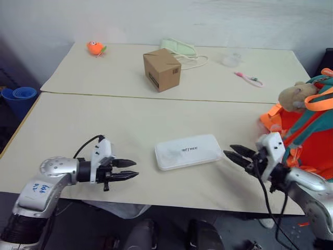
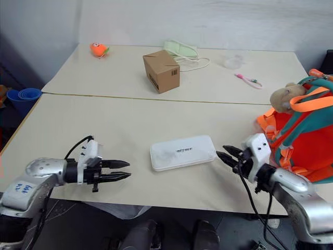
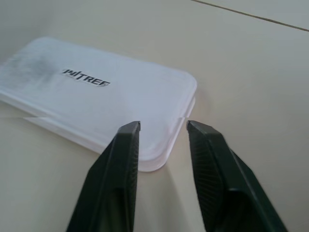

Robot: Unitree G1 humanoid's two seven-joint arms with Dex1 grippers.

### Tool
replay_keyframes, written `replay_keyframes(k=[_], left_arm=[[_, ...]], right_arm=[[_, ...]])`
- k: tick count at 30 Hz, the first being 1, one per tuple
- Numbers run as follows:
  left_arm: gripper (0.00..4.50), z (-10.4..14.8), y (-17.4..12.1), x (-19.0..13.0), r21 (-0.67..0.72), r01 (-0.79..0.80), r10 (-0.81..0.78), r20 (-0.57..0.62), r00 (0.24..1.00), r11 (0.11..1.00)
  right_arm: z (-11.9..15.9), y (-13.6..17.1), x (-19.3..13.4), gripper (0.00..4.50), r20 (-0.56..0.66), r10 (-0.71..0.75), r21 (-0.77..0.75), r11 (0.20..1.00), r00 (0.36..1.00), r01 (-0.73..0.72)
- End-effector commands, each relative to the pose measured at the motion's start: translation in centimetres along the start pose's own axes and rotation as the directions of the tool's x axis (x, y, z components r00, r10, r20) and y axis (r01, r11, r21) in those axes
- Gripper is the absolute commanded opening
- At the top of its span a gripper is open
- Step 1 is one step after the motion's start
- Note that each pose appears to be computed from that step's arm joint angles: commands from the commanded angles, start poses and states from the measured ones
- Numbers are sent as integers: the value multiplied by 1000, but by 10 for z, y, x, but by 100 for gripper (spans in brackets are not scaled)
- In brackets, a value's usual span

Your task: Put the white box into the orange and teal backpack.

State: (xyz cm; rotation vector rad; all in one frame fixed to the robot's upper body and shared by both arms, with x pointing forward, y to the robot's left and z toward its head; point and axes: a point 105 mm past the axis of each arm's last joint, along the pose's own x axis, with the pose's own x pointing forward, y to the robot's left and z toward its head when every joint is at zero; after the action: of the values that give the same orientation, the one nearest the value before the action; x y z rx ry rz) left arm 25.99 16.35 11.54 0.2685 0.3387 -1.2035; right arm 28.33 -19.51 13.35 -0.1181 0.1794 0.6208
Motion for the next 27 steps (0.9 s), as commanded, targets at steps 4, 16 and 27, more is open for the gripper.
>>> replay_keyframes(k=[4,16,27], left_arm=[[1,9,9,20,73,19,-19,7,1000,997],[1,30,52,57,-5,-109,109,85,990,994],[227,17,51,12,-565,38,-2,64,998,824]], right_arm=[[8,-33,22,0,30,-138,-35,990,990,139],[1,12,26,0,-14,-6,-31,999,1000,5],[-4,-6,17,0,-29,-111,-46,993,993,109]])
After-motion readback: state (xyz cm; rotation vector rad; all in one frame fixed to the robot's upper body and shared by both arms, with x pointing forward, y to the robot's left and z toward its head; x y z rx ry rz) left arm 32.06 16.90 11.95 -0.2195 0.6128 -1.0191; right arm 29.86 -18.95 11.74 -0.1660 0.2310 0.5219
